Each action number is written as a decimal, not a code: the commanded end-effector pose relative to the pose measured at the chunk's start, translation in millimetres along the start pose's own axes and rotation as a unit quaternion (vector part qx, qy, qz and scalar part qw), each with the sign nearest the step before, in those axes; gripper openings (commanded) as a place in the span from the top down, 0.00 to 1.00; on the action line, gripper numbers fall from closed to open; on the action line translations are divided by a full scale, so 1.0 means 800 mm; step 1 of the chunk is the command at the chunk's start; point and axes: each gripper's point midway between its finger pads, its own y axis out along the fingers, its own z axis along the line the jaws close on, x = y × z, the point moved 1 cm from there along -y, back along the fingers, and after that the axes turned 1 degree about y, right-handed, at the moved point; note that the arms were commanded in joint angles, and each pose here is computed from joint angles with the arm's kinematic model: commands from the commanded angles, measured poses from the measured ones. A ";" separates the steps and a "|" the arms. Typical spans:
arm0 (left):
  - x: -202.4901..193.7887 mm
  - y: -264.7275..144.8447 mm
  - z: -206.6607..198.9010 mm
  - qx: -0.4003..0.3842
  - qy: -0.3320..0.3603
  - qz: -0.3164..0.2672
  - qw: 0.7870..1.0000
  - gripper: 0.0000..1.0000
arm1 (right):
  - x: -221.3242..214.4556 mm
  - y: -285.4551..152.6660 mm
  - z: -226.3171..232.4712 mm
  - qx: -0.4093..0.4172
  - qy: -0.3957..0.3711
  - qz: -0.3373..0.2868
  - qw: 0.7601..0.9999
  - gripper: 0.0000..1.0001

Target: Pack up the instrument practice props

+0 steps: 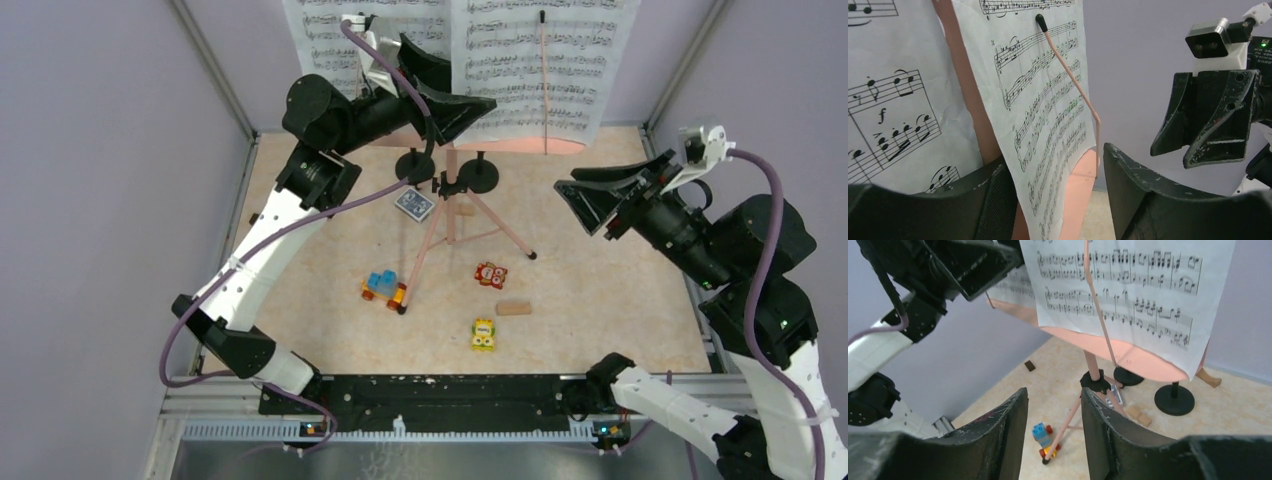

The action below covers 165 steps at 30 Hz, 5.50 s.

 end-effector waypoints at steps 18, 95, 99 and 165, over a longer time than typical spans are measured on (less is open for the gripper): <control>0.036 0.009 0.006 0.031 -0.018 -0.042 0.998 0.92 | 0.129 0.096 0.007 -0.013 0.125 -0.126 0.984 0.62; 0.046 -0.057 0.003 0.138 0.023 -0.005 0.990 1.00 | 0.110 0.138 -0.012 -0.006 -0.052 -0.142 0.989 0.99; 0.046 -0.059 0.003 0.142 0.023 -0.006 0.990 1.00 | 0.115 0.125 -0.008 0.006 -0.062 -0.186 0.981 1.00; 0.018 -0.197 -0.094 0.154 0.029 0.077 0.985 1.00 | 0.039 0.039 0.024 0.104 -0.154 -0.175 0.967 0.38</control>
